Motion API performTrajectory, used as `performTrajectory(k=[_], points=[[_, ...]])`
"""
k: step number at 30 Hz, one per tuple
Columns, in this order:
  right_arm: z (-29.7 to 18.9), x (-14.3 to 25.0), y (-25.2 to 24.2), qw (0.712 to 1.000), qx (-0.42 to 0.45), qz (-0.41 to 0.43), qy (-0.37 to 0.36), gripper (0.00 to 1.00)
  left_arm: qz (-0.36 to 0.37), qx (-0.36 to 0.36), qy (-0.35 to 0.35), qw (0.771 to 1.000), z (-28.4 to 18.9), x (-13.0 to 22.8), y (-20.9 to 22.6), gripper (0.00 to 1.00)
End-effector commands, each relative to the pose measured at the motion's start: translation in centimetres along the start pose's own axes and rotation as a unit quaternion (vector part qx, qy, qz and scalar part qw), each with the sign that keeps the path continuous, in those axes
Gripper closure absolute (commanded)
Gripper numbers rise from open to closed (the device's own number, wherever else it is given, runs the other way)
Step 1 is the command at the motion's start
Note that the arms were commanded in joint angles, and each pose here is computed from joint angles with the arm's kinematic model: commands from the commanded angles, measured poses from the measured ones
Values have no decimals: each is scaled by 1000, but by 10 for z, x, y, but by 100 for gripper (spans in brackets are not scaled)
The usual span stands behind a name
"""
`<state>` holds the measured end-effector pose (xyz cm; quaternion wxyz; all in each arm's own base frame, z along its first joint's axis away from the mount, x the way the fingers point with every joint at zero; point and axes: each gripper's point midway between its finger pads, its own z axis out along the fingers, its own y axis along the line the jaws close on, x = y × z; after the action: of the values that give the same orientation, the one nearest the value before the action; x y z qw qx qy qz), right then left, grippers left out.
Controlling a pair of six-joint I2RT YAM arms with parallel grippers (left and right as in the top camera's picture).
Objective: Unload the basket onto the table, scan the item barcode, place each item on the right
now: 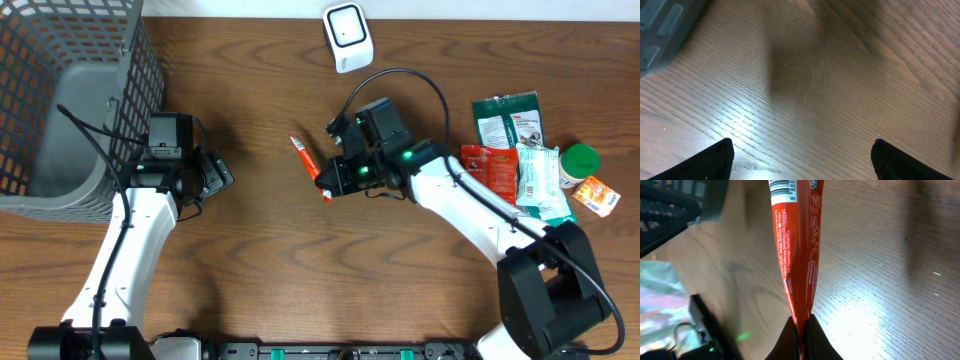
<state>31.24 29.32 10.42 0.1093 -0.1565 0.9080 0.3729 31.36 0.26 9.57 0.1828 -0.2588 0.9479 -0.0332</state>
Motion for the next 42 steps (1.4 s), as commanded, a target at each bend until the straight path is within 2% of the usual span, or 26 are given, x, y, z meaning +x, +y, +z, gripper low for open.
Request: performTrajectory(k=[1,4,6,7,9,11,13,15,18,20,25,29,32,37,39,42], points=[[-4,5,15,998,-56,-18,16,99,-1,-1,-14,1000,-1,-6,2,12],[-4,5,15,998,-56,-18,16,99,-9,15,-33,999,-2,-16,-5,12],[-4,5,15,998,-58,-18,16,99,-19,53,8,998,-2,0,-17,12],[-4,5,17,998,-63,-19,17,99,-18,73,31,997,-4,9,-24,0],[-6,5,24,996,-84,-32,17,99,1,152,66,986,-11,20,-50,0],[-8,2,31,994,-105,-43,13,99,66,260,87,959,-27,30,-86,8],[-10,0,38,991,-126,-50,10,99,105,358,94,923,-50,35,-116,9],[-14,-3,48,985,-158,-62,7,99,121,429,93,890,-70,34,-137,9],[-22,-7,62,977,-202,-63,5,99,143,492,80,855,-91,29,-154,9],[-24,-10,68,974,-218,-68,1,99,146,512,76,843,-99,26,-159,9],[-37,-18,93,956,-281,-87,-7,99,155,522,58,837,-103,21,-165,10],[-40,-26,98,953,-287,-94,-21,99,156,523,55,836,-104,20,-166,29],[-40,-26,98,953,-287,-95,-21,99,156,523,55,836,-104,20,-166,36],[-39,-27,95,956,-279,-91,-23,99,156,523,55,836,-104,20,-166,64],[-37,-28,93,957,-273,-90,-27,99,156,523,55,836,-104,20,-166,73],[-36,-31,91,960,-263,-90,-33,91,156,522,56,836,-104,20,-166,79]])
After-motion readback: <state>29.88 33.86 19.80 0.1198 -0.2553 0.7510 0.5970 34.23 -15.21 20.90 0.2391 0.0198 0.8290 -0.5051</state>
